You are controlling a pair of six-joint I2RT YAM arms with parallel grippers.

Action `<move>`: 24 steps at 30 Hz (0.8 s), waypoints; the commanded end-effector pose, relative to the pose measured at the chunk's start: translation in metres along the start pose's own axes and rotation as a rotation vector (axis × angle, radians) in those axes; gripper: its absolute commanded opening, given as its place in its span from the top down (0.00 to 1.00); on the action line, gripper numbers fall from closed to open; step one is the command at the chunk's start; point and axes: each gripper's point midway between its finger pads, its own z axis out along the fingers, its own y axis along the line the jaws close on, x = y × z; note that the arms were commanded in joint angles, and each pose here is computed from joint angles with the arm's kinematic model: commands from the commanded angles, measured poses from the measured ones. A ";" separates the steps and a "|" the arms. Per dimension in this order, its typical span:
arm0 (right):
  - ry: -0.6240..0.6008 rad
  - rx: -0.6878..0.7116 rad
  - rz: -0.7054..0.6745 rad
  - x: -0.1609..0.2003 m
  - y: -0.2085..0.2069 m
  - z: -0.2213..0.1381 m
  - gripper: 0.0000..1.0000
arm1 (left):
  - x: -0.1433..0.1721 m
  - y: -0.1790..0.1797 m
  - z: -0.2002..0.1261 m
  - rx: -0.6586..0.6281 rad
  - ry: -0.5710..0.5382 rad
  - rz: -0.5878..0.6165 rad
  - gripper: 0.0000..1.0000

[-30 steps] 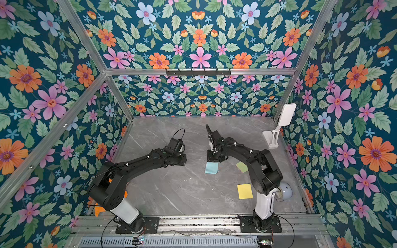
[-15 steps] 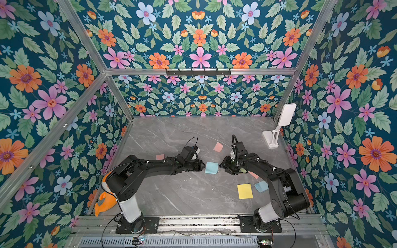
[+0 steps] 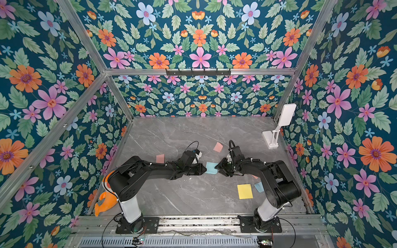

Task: Tear off pages from different memo pads
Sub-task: Pick up the memo pad from the center of the board.

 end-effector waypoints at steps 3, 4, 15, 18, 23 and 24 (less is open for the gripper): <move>0.001 -0.029 -0.002 0.001 0.005 0.003 0.63 | 0.030 0.020 -0.001 -0.057 0.088 -0.045 0.87; 0.005 -0.043 -0.016 0.002 0.009 0.003 0.65 | 0.031 0.021 -0.002 -0.059 0.086 -0.043 0.88; 0.025 -0.104 -0.085 0.008 0.026 0.000 0.92 | 0.027 0.017 -0.008 -0.040 0.059 -0.044 0.90; 0.017 -0.131 -0.114 0.008 0.036 -0.006 0.98 | 0.018 0.014 -0.022 -0.010 0.022 -0.047 0.89; 0.061 -0.222 -0.147 0.017 0.067 -0.021 0.99 | -0.026 0.005 -0.078 0.143 -0.234 -0.068 0.76; 0.072 -0.248 -0.160 0.022 0.075 -0.025 0.99 | -0.037 0.002 -0.093 0.187 -0.293 -0.083 0.68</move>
